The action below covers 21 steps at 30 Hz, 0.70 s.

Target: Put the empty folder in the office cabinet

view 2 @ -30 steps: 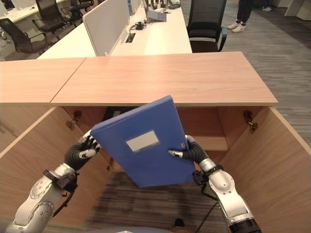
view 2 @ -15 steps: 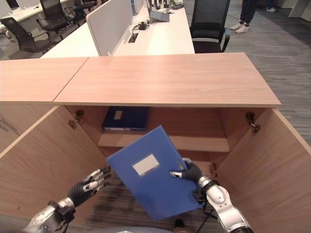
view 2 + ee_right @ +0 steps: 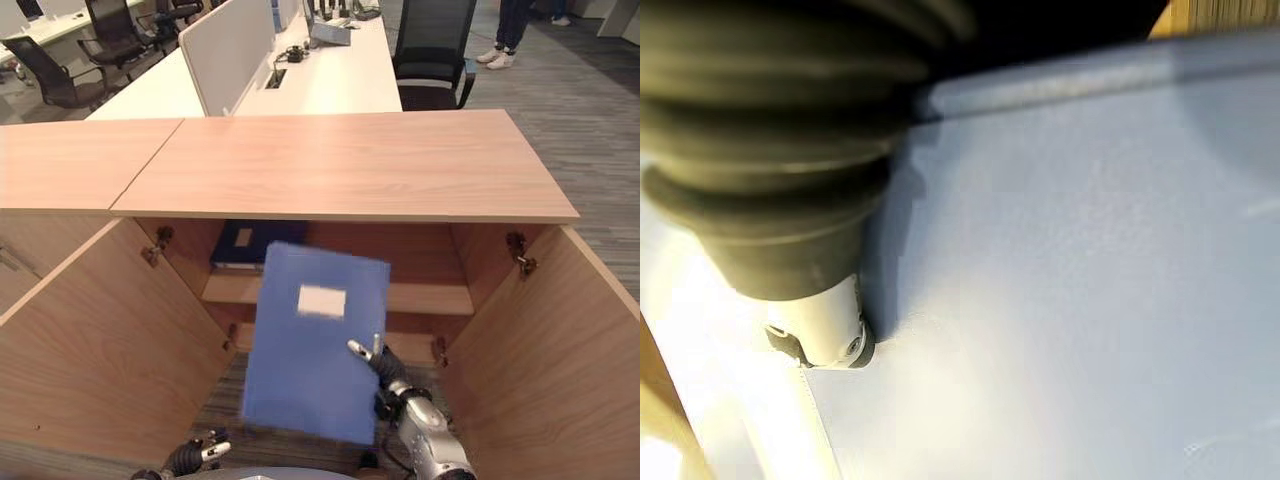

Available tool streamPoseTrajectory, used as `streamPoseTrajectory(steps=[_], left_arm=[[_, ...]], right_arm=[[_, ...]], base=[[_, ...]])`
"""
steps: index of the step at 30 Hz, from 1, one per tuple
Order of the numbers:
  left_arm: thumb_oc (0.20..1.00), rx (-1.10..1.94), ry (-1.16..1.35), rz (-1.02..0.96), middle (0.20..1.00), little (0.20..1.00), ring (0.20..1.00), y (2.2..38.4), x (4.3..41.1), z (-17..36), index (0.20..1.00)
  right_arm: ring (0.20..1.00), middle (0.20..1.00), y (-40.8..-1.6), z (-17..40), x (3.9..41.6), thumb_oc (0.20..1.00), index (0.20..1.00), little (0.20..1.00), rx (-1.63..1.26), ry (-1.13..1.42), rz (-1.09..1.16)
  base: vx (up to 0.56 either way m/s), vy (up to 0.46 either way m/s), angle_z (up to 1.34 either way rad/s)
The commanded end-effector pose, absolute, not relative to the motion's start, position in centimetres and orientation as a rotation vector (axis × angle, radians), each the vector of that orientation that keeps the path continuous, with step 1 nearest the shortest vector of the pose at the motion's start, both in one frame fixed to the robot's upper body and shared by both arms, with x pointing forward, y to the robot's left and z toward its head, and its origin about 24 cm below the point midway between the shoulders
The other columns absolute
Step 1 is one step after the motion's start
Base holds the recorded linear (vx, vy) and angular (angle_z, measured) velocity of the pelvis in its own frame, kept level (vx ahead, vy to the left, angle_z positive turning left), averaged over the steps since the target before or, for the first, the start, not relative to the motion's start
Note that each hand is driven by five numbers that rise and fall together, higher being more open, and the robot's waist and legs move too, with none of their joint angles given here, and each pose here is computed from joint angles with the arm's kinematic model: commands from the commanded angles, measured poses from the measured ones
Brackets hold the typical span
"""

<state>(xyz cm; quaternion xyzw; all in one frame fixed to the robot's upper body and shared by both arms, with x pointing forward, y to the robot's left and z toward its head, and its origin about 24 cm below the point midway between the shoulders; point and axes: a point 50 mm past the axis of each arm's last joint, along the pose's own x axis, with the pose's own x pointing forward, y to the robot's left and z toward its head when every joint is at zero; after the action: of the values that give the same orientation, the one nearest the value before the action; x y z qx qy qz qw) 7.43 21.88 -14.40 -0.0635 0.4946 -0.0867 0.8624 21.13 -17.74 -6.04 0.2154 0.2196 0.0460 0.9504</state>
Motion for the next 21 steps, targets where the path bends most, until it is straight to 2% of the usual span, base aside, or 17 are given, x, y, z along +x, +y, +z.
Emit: streamPoseTrajectory(steps=[1, 7, 13, 15, 16, 19, 21], left_arm=[[1.000, -0.026, 1.026, -0.184, 1.000, 1.000, 1.000, 22.6, 9.2, -14.4, 1.000], [1.000, -0.054, 1.059, -0.119, 1.000, 1.000, 1.000, 22.5, 8.6, -15.0, 1.000], [1.000, -0.106, 1.057, -0.004, 1.000, 1.000, 1.000, 23.3, 8.9, -15.0, 1.000], [1.000, -0.105, 1.055, -0.005, 1.000, 1.000, 1.000, 23.3, 9.0, -15.0, 1.000], [1.000, -0.112, 1.023, 0.013, 1.000, 1.000, 1.000, 23.4, 10.2, -14.7, 1.000], [1.000, -0.123, 1.010, 0.017, 1.000, 1.000, 1.000, 23.3, 10.8, -14.6, 1.000], [1.000, -0.129, 1.005, 0.033, 1.000, 1.000, 1.000, 23.4, 10.8, -14.5, 1.000]], right_arm=[[0.200, 0.200, -17.8, -1.7, 26.0, 0.200, 0.200, 0.200, 0.669, 0.168, -0.001], [0.200, 0.200, -19.4, -0.3, 28.6, 0.200, 0.200, 0.200, 0.836, 0.070, -0.169], [0.200, 0.200, -23.5, 2.2, 31.2, 0.200, 0.200, 0.200, 0.944, -0.074, -0.397], [0.200, 0.200, -23.6, 2.3, 31.3, 0.200, 0.200, 0.200, 0.945, -0.076, -0.397], [0.200, 0.200, -26.5, 3.7, 31.6, 0.200, 0.200, 0.200, 0.941, -0.146, -0.485], [0.200, 0.200, -27.5, 4.2, 31.7, 0.200, 0.200, 0.200, 0.909, -0.152, -0.495], [0.200, 0.200, -26.9, 3.0, 31.3, 0.200, 0.200, 0.200, 0.799, -0.057, -0.440]], base=[[0.05, -0.071, 0.06], [0.04, -0.068, 0.04], [0.01, -0.099, 0.09], [-0.06, -0.070, 0.20], [-0.10, -0.102, 0.18], [-0.06, -0.061, 0.60], [0.03, -0.001, 0.04]])
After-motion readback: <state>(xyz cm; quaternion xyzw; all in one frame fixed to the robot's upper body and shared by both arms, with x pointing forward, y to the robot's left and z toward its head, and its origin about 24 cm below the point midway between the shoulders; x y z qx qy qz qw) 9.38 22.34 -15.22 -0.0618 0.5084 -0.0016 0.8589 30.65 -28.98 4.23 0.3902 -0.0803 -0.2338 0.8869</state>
